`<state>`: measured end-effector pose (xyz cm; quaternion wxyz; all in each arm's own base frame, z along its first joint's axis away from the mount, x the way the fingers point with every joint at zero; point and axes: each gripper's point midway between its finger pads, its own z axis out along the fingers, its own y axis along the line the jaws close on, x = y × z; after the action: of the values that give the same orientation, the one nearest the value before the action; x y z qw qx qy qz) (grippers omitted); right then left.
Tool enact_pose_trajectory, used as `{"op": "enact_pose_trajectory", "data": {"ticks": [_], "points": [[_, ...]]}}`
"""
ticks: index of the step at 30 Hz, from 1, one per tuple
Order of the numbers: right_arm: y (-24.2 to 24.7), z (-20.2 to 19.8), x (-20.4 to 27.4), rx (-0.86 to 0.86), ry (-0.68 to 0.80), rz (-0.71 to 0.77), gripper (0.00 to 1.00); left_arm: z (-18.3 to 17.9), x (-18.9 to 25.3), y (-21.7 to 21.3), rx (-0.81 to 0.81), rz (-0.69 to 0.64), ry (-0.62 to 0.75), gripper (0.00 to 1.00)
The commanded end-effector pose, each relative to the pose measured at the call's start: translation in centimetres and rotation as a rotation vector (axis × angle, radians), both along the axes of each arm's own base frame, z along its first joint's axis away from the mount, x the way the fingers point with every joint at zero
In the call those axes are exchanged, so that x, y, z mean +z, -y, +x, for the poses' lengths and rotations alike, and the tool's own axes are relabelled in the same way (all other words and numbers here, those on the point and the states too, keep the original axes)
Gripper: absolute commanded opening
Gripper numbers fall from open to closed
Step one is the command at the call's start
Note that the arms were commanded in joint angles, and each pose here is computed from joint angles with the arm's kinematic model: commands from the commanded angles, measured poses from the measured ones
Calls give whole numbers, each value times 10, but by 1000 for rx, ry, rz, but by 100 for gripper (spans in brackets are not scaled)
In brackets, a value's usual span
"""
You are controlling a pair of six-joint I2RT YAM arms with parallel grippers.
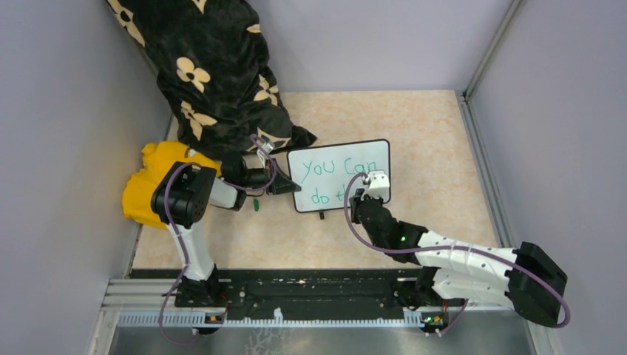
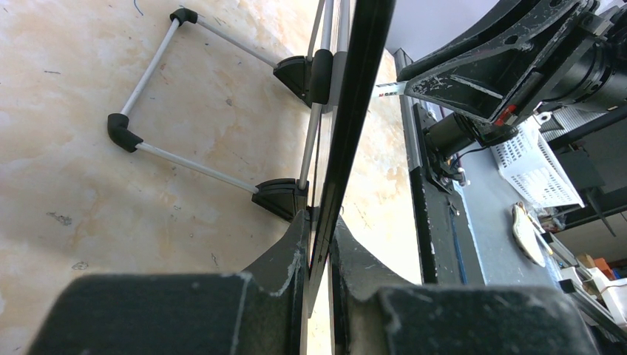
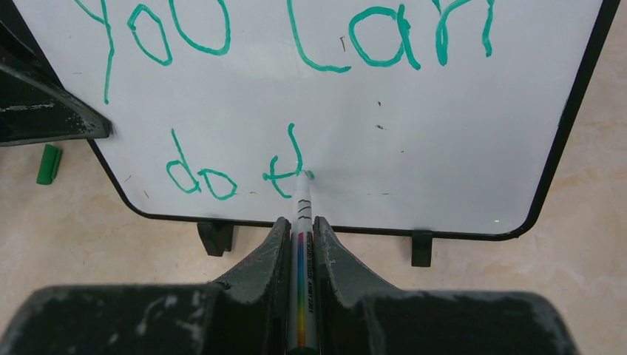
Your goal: Write a sentence on the whiteboard
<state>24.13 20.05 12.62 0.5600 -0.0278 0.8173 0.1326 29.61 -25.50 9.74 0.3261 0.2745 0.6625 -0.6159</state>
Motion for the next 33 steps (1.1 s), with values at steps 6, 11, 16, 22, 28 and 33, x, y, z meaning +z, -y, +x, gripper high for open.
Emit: {"op": "enact_pose_trajectory", "data": {"ticks": [6, 11, 16, 22, 28, 33], "points": [[14, 10, 19, -93, 39, 29, 0, -5, -8, 2, -12, 18, -73, 15], [15, 9, 18, -92, 37, 28, 0, -6, -8, 2, -14, 18, -71, 15], [12, 7, 13, -73, 23, 24, 0, -5, -8, 2, -14, 18, -71, 15], [11, 4, 4, -56, -2, 16, 0, -5, -8, 2, -14, 18, -72, 15], [10, 0, -2, -39, -22, 15, 0, -6, -9, 2, -14, 19, -74, 15], [12, -2, -7, -41, -32, 9, 0, -5, -8, 2, -13, 19, -71, 15]]}}
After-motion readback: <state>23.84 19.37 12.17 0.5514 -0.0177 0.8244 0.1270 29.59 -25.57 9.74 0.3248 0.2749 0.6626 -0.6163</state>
